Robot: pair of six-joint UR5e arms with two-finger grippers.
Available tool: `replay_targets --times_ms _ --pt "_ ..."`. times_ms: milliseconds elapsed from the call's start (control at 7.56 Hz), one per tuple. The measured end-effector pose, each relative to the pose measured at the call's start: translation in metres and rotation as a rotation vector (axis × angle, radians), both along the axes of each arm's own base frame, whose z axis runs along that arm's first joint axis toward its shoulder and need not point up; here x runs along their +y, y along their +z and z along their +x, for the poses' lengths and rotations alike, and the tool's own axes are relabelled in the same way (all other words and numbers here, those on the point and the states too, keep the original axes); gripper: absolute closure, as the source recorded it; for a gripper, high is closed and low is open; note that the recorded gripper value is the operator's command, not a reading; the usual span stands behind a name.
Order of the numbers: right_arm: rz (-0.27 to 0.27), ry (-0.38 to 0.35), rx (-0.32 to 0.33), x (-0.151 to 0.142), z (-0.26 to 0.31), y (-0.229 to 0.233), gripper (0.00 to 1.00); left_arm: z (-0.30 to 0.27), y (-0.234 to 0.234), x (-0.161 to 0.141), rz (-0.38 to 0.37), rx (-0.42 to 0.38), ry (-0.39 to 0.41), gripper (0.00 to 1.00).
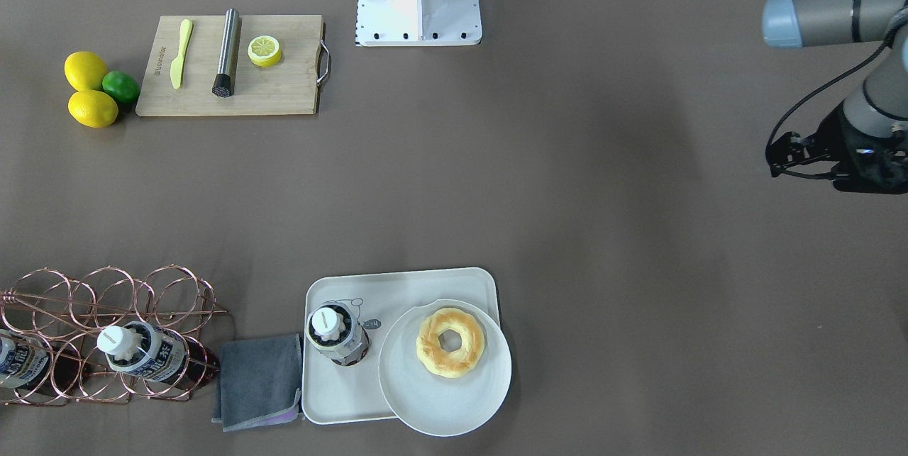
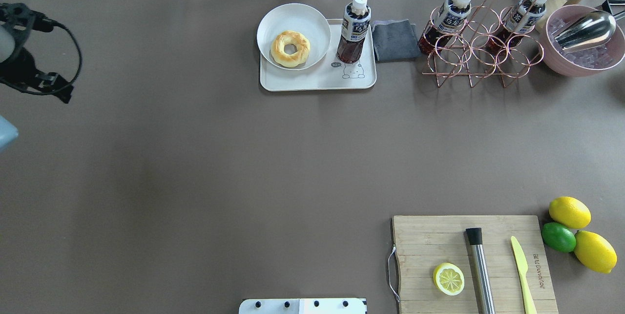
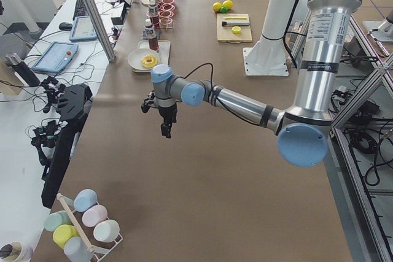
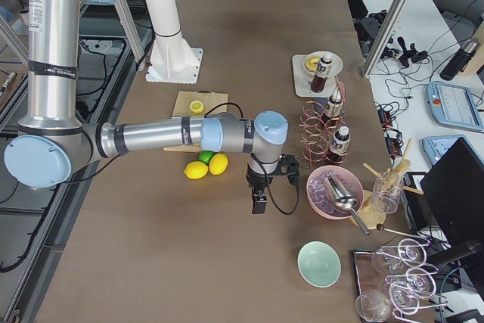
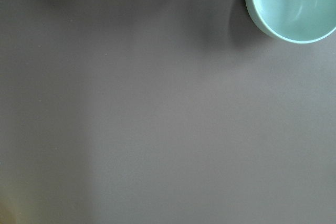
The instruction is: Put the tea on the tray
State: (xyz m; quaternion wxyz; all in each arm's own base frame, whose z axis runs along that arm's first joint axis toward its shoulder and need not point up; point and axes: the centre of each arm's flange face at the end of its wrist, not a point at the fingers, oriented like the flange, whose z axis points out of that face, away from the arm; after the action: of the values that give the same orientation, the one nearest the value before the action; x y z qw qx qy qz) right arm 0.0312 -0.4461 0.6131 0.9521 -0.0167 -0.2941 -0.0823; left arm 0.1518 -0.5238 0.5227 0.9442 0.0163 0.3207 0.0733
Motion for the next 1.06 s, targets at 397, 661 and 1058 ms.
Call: replay_targets --times_ms 397,661,1058 --pt "-0.048 0.005 -0.066 -0.004 -0.006 0.018 0.00 -0.113 0.081 0.041 -0.022 0.010 -0.005 0.03" --pt "-0.044 0.005 -0.086 -0.007 -0.008 0.014 0.00 -0.166 0.122 0.071 -0.011 0.025 0.021 0.03" --pt "-0.036 0.003 -0.083 -0.010 -0.008 0.012 0.00 -0.194 0.153 0.083 -0.036 0.099 0.020 0.03"
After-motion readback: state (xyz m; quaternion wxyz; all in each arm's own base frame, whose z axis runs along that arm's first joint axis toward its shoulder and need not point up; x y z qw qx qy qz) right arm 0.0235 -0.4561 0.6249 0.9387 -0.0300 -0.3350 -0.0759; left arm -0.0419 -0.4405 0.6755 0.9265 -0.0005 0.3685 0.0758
